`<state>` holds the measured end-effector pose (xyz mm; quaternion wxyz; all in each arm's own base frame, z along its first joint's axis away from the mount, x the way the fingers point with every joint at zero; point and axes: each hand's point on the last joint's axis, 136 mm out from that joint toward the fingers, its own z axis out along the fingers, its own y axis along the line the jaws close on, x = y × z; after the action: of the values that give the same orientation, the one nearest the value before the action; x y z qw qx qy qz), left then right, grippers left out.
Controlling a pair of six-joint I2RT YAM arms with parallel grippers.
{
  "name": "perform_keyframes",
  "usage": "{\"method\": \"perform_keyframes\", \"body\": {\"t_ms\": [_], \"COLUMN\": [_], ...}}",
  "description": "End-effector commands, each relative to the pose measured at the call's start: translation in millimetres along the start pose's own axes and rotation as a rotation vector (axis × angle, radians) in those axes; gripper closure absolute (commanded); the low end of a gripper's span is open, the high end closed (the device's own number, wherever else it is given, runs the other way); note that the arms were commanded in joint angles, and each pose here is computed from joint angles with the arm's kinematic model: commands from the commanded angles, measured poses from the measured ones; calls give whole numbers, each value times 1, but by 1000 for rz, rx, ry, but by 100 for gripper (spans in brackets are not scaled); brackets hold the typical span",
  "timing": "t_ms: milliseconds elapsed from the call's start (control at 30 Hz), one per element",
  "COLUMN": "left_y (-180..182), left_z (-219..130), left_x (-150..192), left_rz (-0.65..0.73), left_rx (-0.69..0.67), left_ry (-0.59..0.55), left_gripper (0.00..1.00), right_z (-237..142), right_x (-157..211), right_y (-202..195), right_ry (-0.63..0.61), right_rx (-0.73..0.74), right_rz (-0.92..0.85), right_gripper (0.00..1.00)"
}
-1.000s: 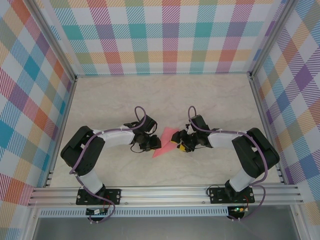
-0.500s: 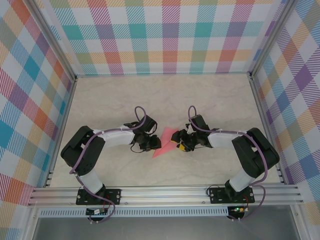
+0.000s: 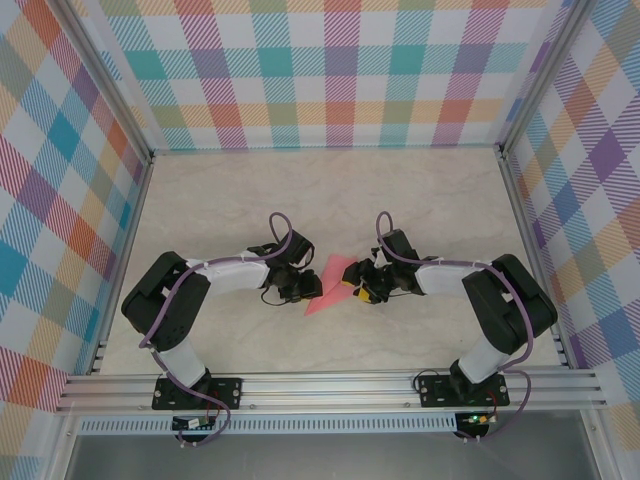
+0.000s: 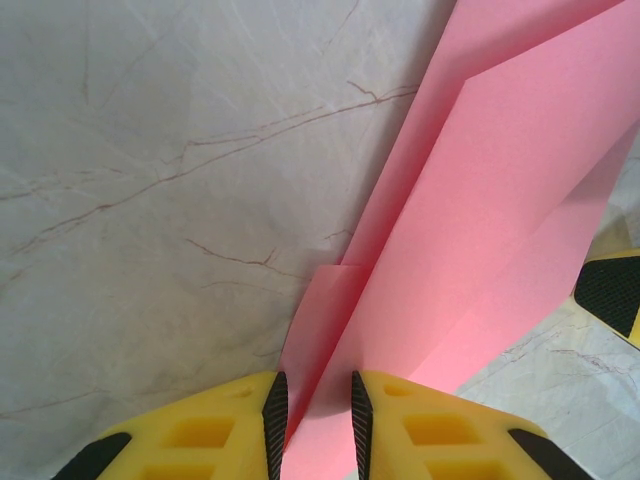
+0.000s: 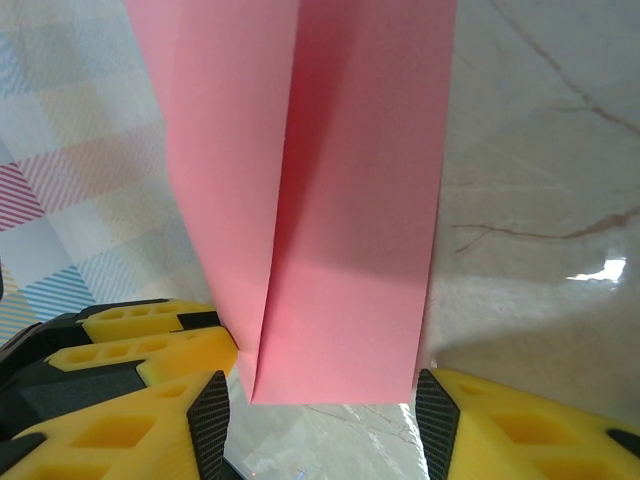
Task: Fold a paper plane with a square sheet of paper (pick it up from the middle)
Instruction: Fourth fold the wing at the center of the table.
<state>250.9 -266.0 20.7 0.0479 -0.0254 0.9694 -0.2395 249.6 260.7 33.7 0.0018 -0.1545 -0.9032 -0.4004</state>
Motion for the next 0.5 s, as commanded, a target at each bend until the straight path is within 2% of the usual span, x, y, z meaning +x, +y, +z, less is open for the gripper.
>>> {"method": "perform_keyframes", "body": {"t_ms": [0,467], "left_y": [6,-11], "left_z": [6,5], "left_x": [0,-1], "left_rz": [-25,-59], "left_rx": [-9,85], "left_ry": [23,23], "left_gripper": [74,75], "right_z": [7,1], "right_x": [1,-1], "right_y": [11,14], "right_ry": [31,4], "right_rx": [-43,-41], "right_rz": [-26,-40], "right_gripper": [46,43]}}
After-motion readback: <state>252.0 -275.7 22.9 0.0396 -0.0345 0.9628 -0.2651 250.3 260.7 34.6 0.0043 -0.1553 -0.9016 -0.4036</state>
